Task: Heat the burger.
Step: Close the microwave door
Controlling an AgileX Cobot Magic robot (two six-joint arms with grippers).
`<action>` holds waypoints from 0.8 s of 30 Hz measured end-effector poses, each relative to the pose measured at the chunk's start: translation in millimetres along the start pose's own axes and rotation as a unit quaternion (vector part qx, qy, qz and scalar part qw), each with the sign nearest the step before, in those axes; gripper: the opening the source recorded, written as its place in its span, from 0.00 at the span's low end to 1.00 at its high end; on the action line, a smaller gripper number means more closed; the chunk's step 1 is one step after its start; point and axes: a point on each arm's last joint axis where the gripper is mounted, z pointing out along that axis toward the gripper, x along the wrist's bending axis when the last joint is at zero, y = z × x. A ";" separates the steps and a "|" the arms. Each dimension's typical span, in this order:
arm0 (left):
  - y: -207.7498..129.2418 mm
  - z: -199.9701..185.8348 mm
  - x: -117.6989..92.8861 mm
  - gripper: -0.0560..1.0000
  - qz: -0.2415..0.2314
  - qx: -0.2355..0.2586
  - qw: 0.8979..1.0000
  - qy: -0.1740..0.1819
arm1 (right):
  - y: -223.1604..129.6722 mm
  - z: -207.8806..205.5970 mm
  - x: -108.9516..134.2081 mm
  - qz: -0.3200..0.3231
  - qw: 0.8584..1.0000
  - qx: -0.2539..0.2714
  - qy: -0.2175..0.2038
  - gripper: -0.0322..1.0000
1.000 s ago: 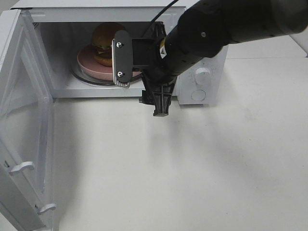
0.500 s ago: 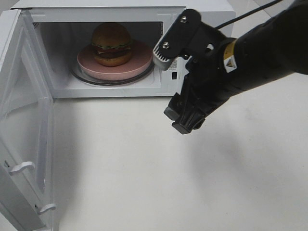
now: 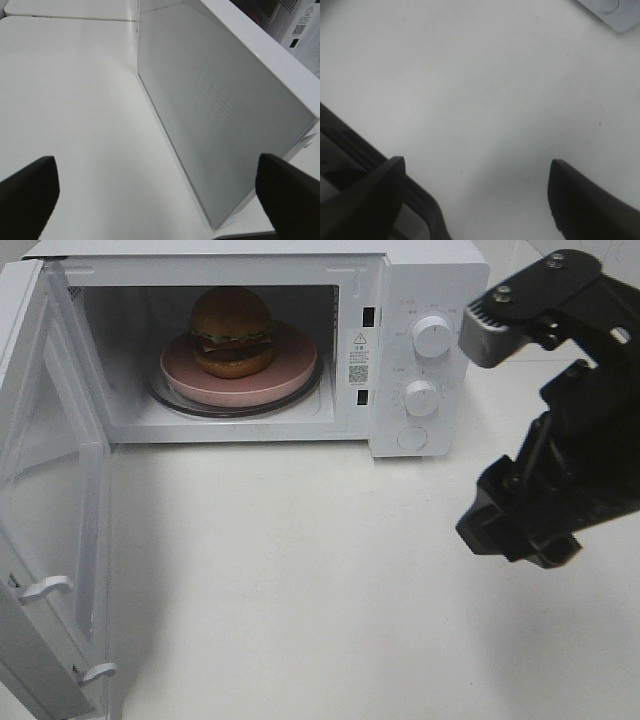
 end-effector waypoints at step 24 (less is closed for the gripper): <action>0.0 0.0 0.0 0.99 0.000 0.000 1.000 0.000 | -109.2 -69.7 -15.1 0.097 0.993 -0.056 -0.035 0.77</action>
